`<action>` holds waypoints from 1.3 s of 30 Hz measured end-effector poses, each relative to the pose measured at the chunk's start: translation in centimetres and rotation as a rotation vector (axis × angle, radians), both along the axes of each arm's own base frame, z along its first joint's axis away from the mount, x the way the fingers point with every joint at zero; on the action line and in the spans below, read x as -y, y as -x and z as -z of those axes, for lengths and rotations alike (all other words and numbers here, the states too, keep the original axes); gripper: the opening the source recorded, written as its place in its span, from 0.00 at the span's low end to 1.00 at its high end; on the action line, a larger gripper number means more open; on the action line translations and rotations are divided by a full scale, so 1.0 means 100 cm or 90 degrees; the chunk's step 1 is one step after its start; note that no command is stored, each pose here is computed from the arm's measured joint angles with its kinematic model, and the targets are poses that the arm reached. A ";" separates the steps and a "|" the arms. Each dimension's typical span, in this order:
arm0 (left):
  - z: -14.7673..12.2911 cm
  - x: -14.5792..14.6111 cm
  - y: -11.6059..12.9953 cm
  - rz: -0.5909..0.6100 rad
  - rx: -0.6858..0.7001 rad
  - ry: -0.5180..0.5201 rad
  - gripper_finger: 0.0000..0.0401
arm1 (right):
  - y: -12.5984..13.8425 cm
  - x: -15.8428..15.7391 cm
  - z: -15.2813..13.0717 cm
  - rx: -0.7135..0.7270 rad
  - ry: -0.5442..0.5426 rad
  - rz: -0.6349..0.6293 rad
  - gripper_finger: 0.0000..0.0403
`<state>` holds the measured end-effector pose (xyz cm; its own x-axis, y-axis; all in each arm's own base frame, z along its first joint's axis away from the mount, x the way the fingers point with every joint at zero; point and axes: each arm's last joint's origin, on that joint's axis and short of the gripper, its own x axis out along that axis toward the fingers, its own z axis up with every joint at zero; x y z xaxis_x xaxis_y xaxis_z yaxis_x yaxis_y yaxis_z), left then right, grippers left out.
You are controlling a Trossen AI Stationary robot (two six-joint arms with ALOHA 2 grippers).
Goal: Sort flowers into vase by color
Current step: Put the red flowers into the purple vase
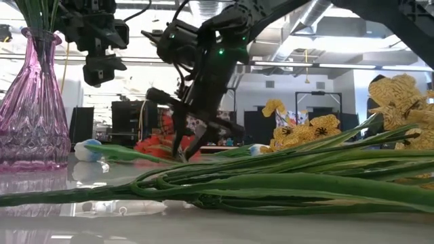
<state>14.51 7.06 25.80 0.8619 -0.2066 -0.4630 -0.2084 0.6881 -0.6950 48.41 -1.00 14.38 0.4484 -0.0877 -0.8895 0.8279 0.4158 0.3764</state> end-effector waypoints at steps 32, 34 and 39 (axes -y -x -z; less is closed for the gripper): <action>-0.004 0.003 0.009 -0.051 -0.009 -0.012 0.46 | 0.035 -0.034 -0.201 0.504 0.455 -0.020 0.08; -0.004 0.003 0.009 -0.053 -0.010 -0.009 0.46 | 0.041 -0.041 -0.195 0.615 0.455 -0.033 0.08; -0.003 0.002 0.009 -0.068 -0.016 -0.015 0.46 | 0.058 -0.040 -0.161 0.935 0.435 -0.066 0.08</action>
<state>13.66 6.82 26.15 0.8667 -0.1031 -0.4881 -0.2981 0.6775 -0.6724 42.65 2.97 30.44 0.8594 -0.1828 0.4775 -0.0993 0.8564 0.5066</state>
